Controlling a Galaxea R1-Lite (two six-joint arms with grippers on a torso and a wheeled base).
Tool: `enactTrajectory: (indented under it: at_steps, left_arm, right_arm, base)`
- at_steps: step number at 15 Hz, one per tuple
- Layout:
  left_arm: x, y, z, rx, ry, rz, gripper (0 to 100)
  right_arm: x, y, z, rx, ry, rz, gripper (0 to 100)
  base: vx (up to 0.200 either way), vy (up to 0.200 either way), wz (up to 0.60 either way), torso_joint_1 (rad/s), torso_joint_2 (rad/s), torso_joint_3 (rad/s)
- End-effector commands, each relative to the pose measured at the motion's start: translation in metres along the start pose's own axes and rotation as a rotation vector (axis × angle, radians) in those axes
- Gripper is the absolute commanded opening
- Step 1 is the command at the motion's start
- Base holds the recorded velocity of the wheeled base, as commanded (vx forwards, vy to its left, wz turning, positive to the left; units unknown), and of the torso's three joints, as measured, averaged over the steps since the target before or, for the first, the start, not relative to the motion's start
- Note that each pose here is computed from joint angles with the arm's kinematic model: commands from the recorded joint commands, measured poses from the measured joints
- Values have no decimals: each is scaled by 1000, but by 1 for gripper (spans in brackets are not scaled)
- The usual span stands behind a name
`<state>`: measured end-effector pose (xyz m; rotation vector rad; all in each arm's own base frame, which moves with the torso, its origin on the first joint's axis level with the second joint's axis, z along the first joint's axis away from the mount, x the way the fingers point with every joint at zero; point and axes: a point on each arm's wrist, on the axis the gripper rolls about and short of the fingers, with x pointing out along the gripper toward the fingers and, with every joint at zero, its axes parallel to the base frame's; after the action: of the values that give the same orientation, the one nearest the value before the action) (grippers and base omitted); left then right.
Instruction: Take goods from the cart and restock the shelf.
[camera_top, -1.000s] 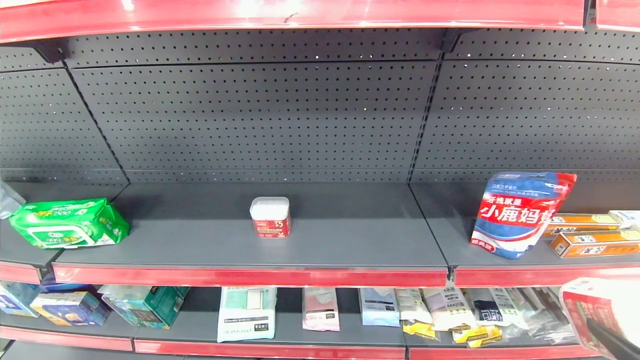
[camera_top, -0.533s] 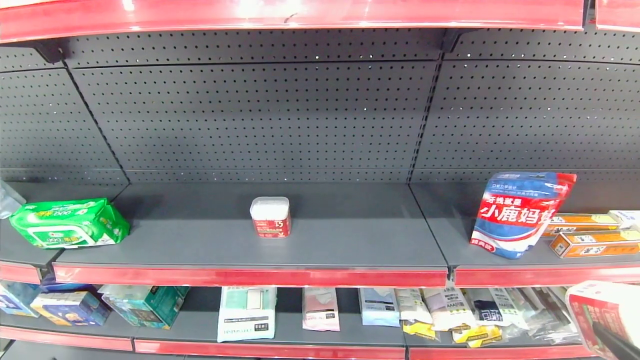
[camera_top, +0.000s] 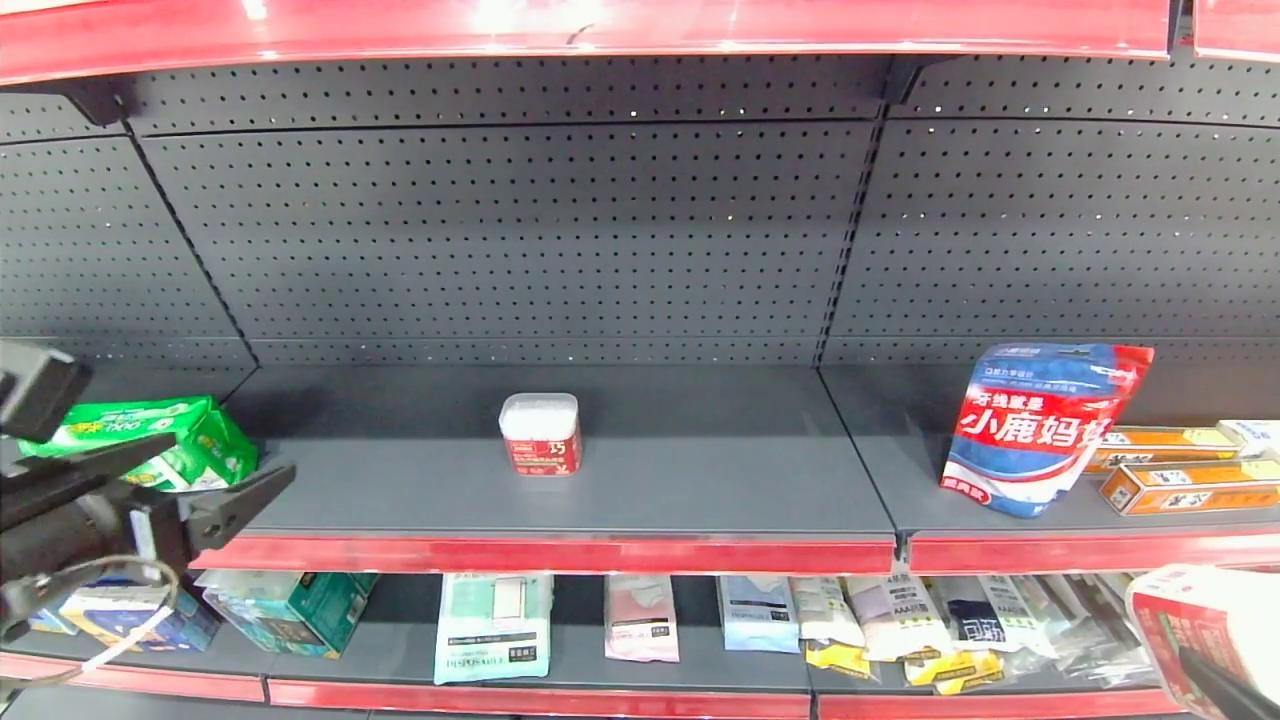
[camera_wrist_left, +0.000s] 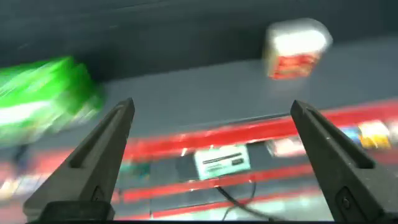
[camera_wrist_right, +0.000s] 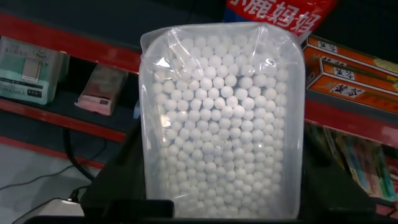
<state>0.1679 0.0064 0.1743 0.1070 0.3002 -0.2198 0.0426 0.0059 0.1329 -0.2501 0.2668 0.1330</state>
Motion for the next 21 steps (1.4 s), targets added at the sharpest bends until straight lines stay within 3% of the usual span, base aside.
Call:
enactTrajectory:
  at_steps: [1,3,5,6,8,9,12,14,17,21]
  left_arm:
    - [87,31,-4,58,75,-237,100]
    - [110,36,-7,89,72,-323,100]
    - [143,42,-21,125,74,-463,100]
    - [149,43,-24,135,75,-479,100]
    - [164,30,-34,137,78,-598,100]
    - [167,30,-34,136,79,-607,100]
    - [206,28,-39,186,52,-668,100]
    - [224,31,-42,196,45,-670,100]
    - [236,20,-45,207,33,-731,100]
    - [257,16,-46,236,0,-768,100]
  right_arm:
    - [2,0,1,-3,13,2,0]
    - [4,0,1,-23,23,1,0]
    - [5,0,2,-53,30,-9,0]
    - [5,0,1,-56,32,-10,0]
    - [4,-1,2,-62,32,-20,0]
    - [5,-1,2,-62,35,-25,0]
    - [5,0,-1,-70,46,-37,0]
    - [4,0,-2,-77,48,-38,0]
    - [4,0,-5,-78,57,-56,0]
    - [4,0,-8,-78,65,-63,0]
  base:
    - [0,0,0,0,0,0]
    - [0,0,0,0,0,0]
    - [0,0,0,0,0,0]
    - [0,0,0,0,0,0]
    - [0,0,0,0,0,0]
    - [0,0,0,0,0,0]
    - [0,0,0,0,0,0]
    - [0,0,0,0,0,0]
    - [0,0,0,0,0,0]
    - [0,0,0,0,0,0]
